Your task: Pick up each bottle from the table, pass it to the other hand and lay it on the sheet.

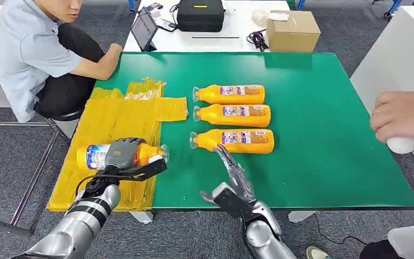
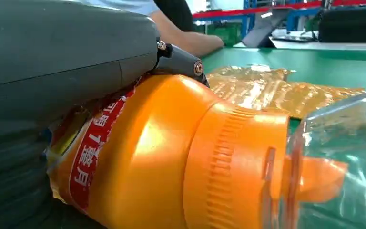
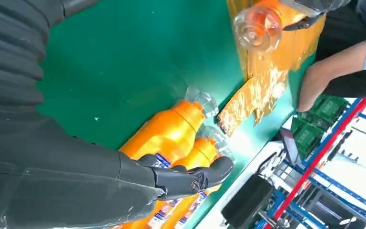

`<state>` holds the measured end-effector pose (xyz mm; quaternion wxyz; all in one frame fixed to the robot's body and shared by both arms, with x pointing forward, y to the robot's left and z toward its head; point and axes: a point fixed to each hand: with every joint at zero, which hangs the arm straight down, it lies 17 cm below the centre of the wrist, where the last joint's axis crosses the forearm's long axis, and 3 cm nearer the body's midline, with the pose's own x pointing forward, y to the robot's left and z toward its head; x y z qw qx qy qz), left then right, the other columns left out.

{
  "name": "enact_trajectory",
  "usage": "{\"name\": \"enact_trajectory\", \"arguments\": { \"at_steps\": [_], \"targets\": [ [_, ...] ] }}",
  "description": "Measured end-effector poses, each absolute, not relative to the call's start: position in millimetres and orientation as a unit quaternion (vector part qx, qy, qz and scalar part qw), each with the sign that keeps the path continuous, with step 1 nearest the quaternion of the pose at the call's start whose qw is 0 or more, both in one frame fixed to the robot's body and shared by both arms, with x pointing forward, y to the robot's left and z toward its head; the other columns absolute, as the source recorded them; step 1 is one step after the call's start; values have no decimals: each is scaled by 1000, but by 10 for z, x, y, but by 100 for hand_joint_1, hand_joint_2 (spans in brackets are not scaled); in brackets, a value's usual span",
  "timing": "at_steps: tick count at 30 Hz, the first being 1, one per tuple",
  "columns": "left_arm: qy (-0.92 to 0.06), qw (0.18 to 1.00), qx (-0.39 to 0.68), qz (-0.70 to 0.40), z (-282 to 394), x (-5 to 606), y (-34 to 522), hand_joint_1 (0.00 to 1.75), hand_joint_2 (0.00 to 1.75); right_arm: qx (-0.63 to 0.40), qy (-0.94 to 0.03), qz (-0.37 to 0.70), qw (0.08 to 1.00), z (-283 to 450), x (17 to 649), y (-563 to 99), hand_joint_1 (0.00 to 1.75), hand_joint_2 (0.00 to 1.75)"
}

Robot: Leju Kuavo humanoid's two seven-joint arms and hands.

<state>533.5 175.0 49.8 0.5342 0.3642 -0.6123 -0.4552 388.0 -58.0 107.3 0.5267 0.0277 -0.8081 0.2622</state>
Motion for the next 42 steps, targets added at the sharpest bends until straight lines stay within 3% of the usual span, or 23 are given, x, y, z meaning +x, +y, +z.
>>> {"name": "enact_trajectory", "arguments": {
  "at_steps": [5, 7, 8, 9, 12, 14, 15, 27, 28, 29, 30, 31, 32, 42],
  "targets": [
    [-603, 537, 364, -464, 463, 5327, 1695, 175, 175, 28, -807, 261, 529, 1057, 3877, -593, 0, 175],
    [-581, 546, 367, -480, 389, 5327, 1690, 141, 175, 31, -806, 261, 531, 1053, 3870, -580, 0, 175],
    [-573, 550, 366, -485, 374, 5340, 1679, 138, 175, 32, -806, 261, 531, 1052, 3868, -574, 0, 175],
    [-567, 555, 361, -491, 349, 5341, 1654, 80, 175, 33, -806, 261, 531, 1056, 3865, -562, 0, 175],
    [-554, 562, 349, -506, 313, 5358, 1606, 80, 175, 36, -806, 260, 531, 1065, 3864, -546, 0, 175],
    [-546, 565, 344, -515, 296, 5369, 1584, 141, 175, 35, -806, 259, 532, 1066, 3870, -553, 0, 175],
    [-543, 566, 342, -518, 288, 5370, 1576, 152, 175, 35, -806, 258, 532, 1066, 3874, -560, 0, 175],
    [-524, 583, 313, -537, 172, 5348, 1525, 147, 175, 27, -804, 256, 536, 1042, 3907, -626, 0, 175],
    [-523, 583, 313, -537, 170, 5348, 1526, 140, 175, 26, -804, 255, 536, 1040, 3910, -632, 0, 175],
    [-523, 583, 312, -537, 167, 5347, 1525, 106, 175, 26, -804, 255, 537, 1037, 3913, -638, 0, 175],
    [-523, 583, 312, -537, 165, 5346, 1526, 93, 175, 25, -804, 255, 537, 1035, 3916, -645, 0, 175],
    [-523, 584, 312, -537, 162, 5345, 1526, 31, 175, 25, -804, 254, 537, 1034, 3919, -649, 0, 175],
    [-522, 584, 312, -537, 159, 5343, 1527, 3, 175, 24, -804, 254, 538, 1033, 3921, -654, 0, 175],
    [-489, 599, 267, -575, -39, 5234, 1446, 0, 175, 22, -801, 256, 540, 982, 3921, -669, 0, 175]
  ]
}}
